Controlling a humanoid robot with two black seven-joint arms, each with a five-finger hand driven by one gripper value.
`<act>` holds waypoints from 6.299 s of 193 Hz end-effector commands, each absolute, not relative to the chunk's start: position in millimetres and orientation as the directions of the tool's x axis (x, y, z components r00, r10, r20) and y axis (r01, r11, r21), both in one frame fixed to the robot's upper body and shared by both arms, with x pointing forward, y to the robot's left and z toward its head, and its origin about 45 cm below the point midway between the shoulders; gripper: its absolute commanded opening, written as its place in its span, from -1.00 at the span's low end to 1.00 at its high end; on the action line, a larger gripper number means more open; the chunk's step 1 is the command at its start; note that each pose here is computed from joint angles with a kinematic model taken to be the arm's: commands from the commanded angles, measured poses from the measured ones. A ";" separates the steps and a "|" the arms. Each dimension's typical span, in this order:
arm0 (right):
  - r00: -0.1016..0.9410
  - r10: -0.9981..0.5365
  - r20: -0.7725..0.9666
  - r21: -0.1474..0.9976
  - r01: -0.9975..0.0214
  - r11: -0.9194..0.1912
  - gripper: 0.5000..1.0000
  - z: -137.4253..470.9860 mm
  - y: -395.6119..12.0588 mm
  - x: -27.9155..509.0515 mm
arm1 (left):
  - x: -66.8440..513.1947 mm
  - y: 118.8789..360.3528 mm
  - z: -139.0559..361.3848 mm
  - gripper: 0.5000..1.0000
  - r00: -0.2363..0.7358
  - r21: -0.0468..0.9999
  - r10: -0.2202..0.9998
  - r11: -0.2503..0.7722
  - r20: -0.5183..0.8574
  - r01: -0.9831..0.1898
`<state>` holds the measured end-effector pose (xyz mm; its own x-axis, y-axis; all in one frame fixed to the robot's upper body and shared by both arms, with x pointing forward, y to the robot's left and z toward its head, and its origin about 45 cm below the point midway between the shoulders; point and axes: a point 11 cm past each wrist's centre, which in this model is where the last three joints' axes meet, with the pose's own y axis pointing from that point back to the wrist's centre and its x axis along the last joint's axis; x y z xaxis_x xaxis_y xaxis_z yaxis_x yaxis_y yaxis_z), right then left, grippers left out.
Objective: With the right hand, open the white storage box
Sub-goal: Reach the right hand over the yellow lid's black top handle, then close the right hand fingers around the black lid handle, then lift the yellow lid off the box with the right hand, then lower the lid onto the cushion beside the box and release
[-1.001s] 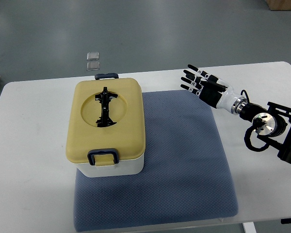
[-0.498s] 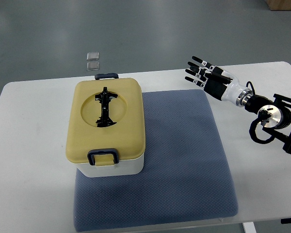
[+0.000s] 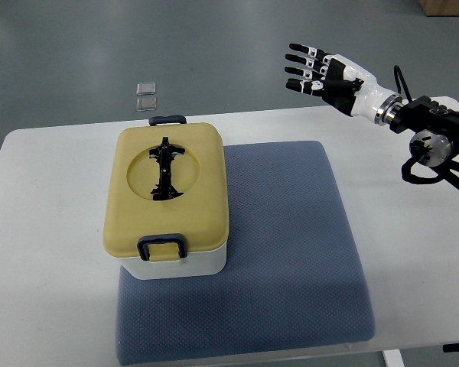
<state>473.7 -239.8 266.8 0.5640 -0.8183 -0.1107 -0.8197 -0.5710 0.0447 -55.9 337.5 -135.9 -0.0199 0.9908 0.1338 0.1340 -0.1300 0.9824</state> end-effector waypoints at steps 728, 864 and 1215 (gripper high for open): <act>0.006 0.303 0.953 0.282 -0.382 -0.880 -1.00 453.7 -107.8 443.4 | -55.1 337.5 -135.9 1.00 -0.020 0.983 0.991 -0.130 0.134 0.133; 0.150 0.226 0.963 0.269 -0.639 -0.721 -1.00 352.6 -288.2 445.2 | -55.1 337.5 -135.9 1.00 -0.020 0.983 0.991 -0.130 0.134 0.133; 0.609 -0.696 0.379 0.063 -0.768 -0.638 0.76 307.6 -263.5 460.3 | -55.1 337.5 -135.9 1.00 -0.020 0.983 0.991 -0.130 0.134 0.133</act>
<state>450.2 -253.6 312.6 0.6161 -0.5197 0.5919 -0.6773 -0.7332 0.0612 -55.2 337.5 -135.9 -0.0197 0.9908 0.1339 0.1329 -0.1301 0.9826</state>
